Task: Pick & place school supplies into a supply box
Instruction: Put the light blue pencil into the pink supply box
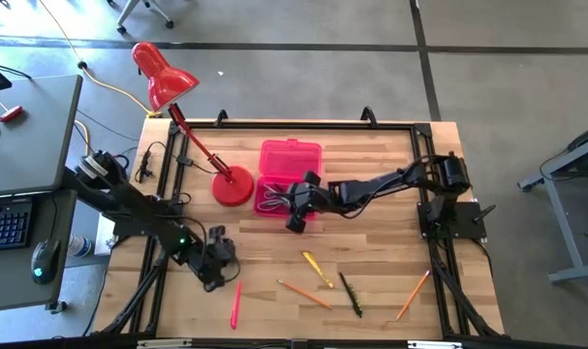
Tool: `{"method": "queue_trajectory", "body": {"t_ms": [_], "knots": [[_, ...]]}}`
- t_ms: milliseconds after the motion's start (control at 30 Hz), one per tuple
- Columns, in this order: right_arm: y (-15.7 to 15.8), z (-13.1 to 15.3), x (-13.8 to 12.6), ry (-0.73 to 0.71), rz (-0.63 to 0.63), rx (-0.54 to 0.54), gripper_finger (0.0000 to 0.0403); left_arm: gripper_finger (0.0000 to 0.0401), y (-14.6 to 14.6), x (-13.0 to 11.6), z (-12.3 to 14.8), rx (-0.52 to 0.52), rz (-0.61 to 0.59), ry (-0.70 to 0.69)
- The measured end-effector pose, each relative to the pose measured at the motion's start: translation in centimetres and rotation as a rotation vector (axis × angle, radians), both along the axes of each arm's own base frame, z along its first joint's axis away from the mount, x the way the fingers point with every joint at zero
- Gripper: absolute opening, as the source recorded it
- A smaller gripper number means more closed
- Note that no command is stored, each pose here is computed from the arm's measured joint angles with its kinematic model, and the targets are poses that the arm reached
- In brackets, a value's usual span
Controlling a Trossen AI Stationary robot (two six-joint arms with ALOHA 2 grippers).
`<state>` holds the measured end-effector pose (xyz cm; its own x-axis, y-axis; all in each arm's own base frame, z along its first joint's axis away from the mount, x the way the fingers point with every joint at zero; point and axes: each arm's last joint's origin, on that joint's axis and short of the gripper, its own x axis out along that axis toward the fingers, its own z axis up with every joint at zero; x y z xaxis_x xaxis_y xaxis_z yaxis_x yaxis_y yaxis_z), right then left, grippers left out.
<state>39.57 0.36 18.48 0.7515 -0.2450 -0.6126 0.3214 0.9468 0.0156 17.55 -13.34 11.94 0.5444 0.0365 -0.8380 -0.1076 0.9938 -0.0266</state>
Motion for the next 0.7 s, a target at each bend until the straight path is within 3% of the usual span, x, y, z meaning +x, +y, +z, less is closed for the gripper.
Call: {"method": "queue_trajectory", "body": {"t_ms": [233, 500, 700], "knots": [[2.1, 0.9, 0.5, -0.110, 0.057, 0.000, 0.0108, 0.0034, 2.1, 2.5, 0.3, 0.017, 0.060, -0.100], [5.9, 2.8, -0.3, -0.164, 0.165, 0.016, 0.0108, 0.0013, 5.8, 6.7, -1.1, -0.045, 0.052, -0.152], [8.1, 4.9, -1.6, -0.199, 0.230, -0.034, 0.0108, 0.0063, 7.7, 9.1, -1.9, -0.043, 0.014, -0.300]]}}
